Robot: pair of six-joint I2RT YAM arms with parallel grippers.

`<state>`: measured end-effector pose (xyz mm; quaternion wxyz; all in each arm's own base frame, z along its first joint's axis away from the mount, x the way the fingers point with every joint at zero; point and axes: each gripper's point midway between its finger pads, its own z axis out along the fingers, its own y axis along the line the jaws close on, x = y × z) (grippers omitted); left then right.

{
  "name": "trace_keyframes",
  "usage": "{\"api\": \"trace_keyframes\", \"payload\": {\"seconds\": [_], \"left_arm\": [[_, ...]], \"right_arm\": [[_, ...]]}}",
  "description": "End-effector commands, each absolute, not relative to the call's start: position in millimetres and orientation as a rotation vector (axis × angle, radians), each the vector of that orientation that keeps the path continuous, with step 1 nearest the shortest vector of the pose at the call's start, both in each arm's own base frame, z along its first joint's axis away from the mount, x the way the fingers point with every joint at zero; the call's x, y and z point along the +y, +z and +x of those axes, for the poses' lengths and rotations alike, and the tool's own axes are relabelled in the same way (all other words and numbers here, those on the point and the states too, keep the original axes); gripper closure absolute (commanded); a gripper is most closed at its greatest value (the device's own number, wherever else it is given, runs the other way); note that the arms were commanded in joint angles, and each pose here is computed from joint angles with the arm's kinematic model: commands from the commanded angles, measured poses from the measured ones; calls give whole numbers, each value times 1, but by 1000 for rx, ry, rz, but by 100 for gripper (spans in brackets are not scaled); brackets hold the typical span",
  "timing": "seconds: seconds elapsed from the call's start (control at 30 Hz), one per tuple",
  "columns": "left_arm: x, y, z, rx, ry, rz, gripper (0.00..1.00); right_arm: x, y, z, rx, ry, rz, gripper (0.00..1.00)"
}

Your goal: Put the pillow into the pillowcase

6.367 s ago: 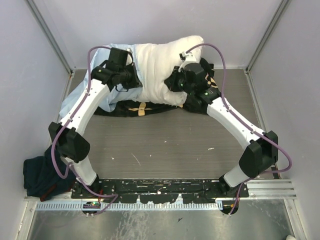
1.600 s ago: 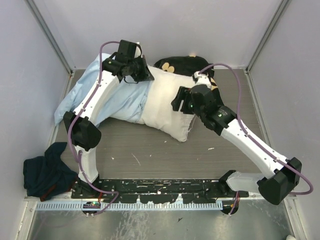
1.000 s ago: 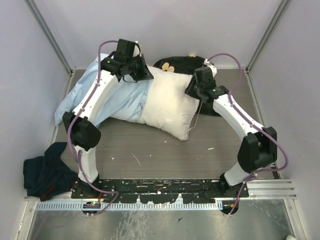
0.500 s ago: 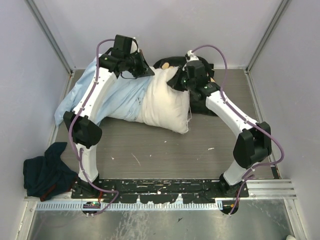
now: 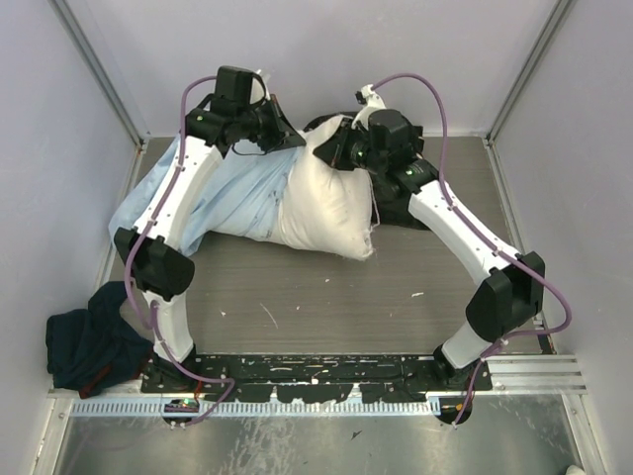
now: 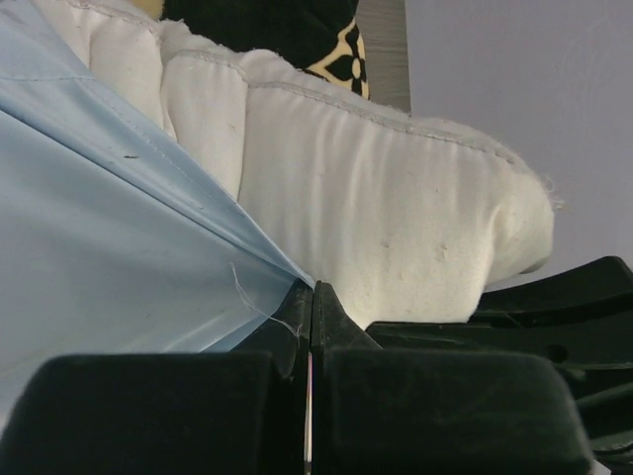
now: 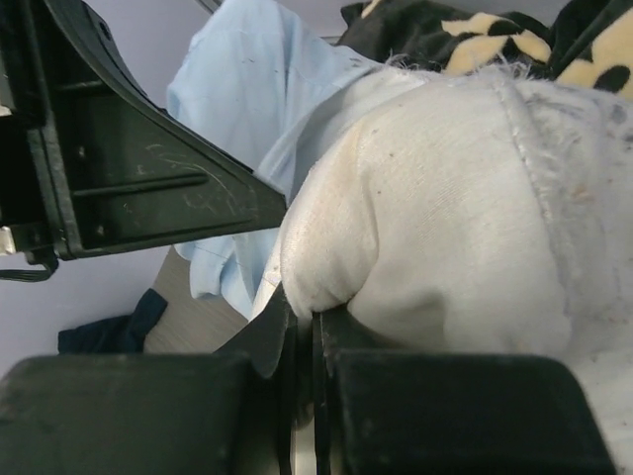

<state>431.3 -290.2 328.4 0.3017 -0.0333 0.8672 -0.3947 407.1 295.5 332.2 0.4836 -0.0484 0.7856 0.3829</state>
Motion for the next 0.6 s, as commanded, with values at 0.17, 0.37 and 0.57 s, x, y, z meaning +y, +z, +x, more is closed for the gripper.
{"api": "trace_keyframes", "payload": {"seconds": [0.17, 0.37, 0.57], "left_arm": [[-318, 375, 448, 2144, -1344, -13, 100], [-317, 436, 455, 1935, -1463, 14, 100], [-316, 505, 393, 1702, -1527, 239, 100]], "right_arm": [[298, 336, 430, 1838, 963, -157, 99], [300, 384, 439, 1693, 953, -227, 99], [291, 449, 402, 1438, 947, -385, 99]]}}
